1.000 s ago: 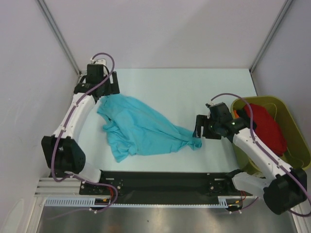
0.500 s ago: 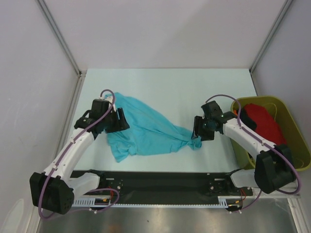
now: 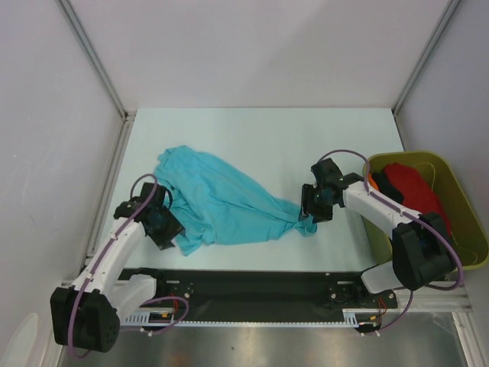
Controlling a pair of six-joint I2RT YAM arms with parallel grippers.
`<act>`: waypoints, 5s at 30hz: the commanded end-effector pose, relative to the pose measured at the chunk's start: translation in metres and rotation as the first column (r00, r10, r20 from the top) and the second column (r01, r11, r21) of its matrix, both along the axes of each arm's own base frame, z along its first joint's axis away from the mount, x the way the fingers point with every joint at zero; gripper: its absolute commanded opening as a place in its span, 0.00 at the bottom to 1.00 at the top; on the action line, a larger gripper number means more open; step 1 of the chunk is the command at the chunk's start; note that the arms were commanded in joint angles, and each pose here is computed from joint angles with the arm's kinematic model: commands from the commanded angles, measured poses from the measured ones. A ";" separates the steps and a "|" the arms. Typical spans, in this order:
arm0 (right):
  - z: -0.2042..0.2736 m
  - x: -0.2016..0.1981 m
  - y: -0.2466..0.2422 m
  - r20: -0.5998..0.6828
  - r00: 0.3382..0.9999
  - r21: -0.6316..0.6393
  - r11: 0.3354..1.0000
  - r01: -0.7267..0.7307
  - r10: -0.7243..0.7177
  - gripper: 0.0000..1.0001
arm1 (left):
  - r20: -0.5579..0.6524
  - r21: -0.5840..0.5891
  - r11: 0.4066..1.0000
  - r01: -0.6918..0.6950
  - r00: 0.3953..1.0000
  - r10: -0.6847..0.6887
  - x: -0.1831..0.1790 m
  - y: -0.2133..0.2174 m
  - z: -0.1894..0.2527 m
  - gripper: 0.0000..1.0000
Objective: Fold and stack the t-shirts
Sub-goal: Flatten the tshirt out
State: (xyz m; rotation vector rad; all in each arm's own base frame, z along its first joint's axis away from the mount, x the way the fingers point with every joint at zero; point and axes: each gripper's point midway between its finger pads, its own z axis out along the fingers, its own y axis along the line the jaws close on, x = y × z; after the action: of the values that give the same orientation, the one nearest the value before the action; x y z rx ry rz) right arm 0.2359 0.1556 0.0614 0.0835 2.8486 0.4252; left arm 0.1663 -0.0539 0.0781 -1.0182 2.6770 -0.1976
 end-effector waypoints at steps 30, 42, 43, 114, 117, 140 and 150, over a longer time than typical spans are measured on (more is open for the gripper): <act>0.002 0.003 -0.002 0.045 0.999 -0.020 1.000 -0.020 0.021 0.51 | -0.053 -0.058 0.980 -0.191 0.981 0.188 -0.008 0.000 -0.054 0.00; -0.001 0.013 0.000 0.035 0.999 -0.068 0.998 -0.006 0.009 0.37 | -0.021 -0.012 0.983 -0.182 0.983 0.182 -0.004 0.009 -0.041 0.00; -0.001 0.014 0.000 0.034 0.999 -0.073 0.997 -0.007 0.009 0.36 | -0.025 -0.009 0.983 -0.182 0.983 0.182 -0.005 0.009 -0.041 0.00; 0.187 0.300 -0.019 0.955 0.294 -0.045 0.999 -0.006 0.045 0.00 | 0.786 0.498 0.861 0.105 0.365 -0.499 0.384 0.009 0.168 0.00; 0.147 0.349 -0.027 0.936 0.351 -0.036 0.999 0.000 0.034 0.00 | 0.784 0.460 0.876 0.142 0.399 -0.476 0.435 0.007 0.141 0.00; 0.088 0.468 -0.065 0.921 0.384 -0.110 0.988 0.111 0.060 0.00 | 0.865 0.352 0.929 0.113 0.341 -0.369 0.575 0.000 0.094 0.00; 0.091 0.477 -0.097 0.894 0.440 -0.203 0.954 0.218 0.090 0.07 | 0.774 0.421 0.904 -0.074 0.548 -0.316 0.545 0.054 0.119 0.91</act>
State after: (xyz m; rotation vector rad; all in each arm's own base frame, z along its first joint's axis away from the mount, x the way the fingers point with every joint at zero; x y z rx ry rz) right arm 0.6982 0.0806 0.1210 -0.0936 1.8061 0.0779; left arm 0.7312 -0.0366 0.1269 -0.3119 1.8145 -0.2521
